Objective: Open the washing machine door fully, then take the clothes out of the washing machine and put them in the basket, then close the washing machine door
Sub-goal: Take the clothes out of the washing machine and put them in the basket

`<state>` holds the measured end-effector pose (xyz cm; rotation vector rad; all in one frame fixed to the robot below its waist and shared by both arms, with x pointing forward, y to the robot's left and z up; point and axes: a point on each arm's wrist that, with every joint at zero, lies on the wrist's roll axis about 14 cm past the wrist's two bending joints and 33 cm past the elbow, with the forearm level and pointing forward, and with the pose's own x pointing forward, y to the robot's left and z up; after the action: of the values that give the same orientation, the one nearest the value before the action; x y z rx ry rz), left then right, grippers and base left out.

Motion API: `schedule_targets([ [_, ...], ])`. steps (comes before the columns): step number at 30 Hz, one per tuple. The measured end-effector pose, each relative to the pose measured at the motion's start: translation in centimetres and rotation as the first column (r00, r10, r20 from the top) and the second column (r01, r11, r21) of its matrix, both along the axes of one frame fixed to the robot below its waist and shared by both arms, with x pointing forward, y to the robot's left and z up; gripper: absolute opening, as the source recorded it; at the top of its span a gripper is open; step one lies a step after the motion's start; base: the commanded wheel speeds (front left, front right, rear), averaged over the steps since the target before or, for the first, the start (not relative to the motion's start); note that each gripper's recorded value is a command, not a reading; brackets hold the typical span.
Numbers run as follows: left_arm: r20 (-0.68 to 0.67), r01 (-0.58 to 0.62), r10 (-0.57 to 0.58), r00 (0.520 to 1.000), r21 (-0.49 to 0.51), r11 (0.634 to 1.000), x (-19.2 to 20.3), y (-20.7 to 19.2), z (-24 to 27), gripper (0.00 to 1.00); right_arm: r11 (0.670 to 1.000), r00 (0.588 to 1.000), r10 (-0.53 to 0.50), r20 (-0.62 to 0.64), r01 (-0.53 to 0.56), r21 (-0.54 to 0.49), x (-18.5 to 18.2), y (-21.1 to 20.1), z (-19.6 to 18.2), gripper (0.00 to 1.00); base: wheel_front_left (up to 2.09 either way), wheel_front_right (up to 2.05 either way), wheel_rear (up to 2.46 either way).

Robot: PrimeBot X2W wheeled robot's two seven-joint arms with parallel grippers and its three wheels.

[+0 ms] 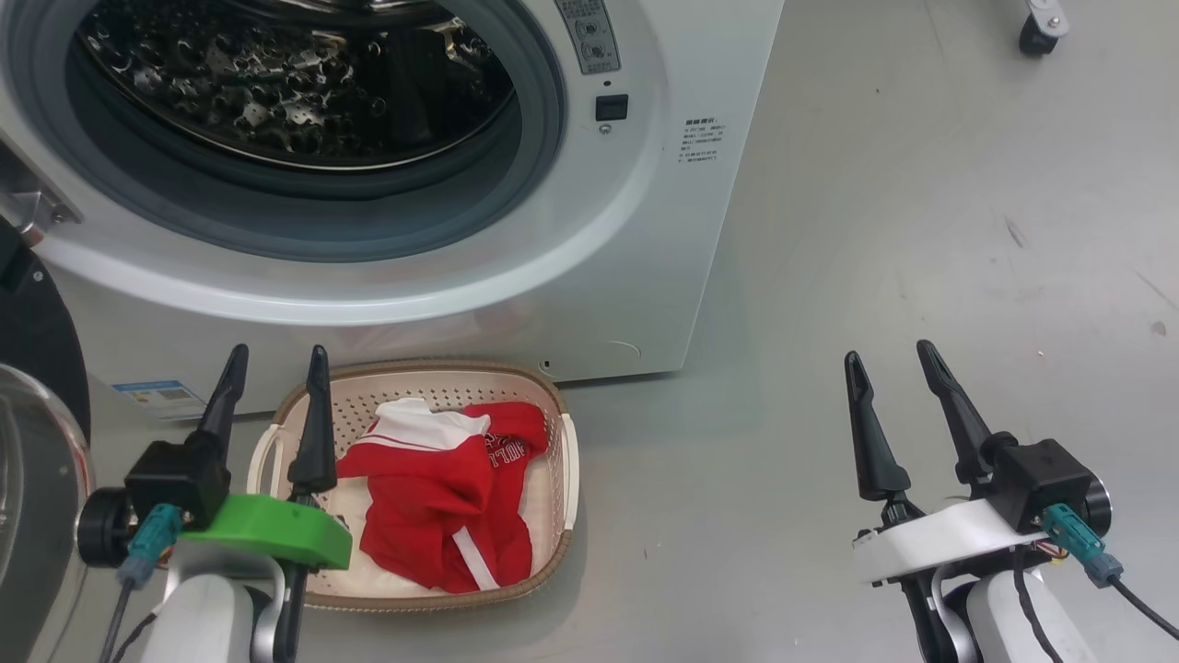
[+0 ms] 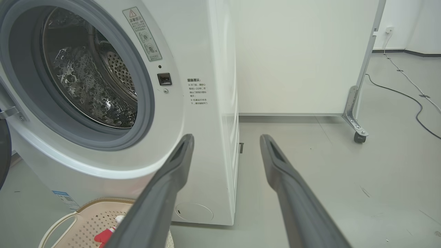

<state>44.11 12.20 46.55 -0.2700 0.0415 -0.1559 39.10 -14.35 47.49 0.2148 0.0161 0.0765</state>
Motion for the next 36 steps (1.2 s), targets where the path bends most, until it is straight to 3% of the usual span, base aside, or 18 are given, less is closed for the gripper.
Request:
schedule_targets([
  [16, -0.01, -0.011, 0.011, 1.0, 0.023, 1.0, -6.4, 0.5, 0.3, 1.0, 1.0, 1.0, 0.012, 0.018, -0.012, 0.01, -3.4, 0.6, 1.0, 1.0, 0.0, 0.0, 0.0],
  [36, 0.03, -0.013, 0.012, 0.999, 0.018, 1.0, -8.4, 0.0, 1.8, 1.0, 1.0, 1.0, -0.003, 0.02, 0.003, 0.017, -5.1, 0.4, 1.1, 1.0, 0.0, 0.0, 0.0],
])
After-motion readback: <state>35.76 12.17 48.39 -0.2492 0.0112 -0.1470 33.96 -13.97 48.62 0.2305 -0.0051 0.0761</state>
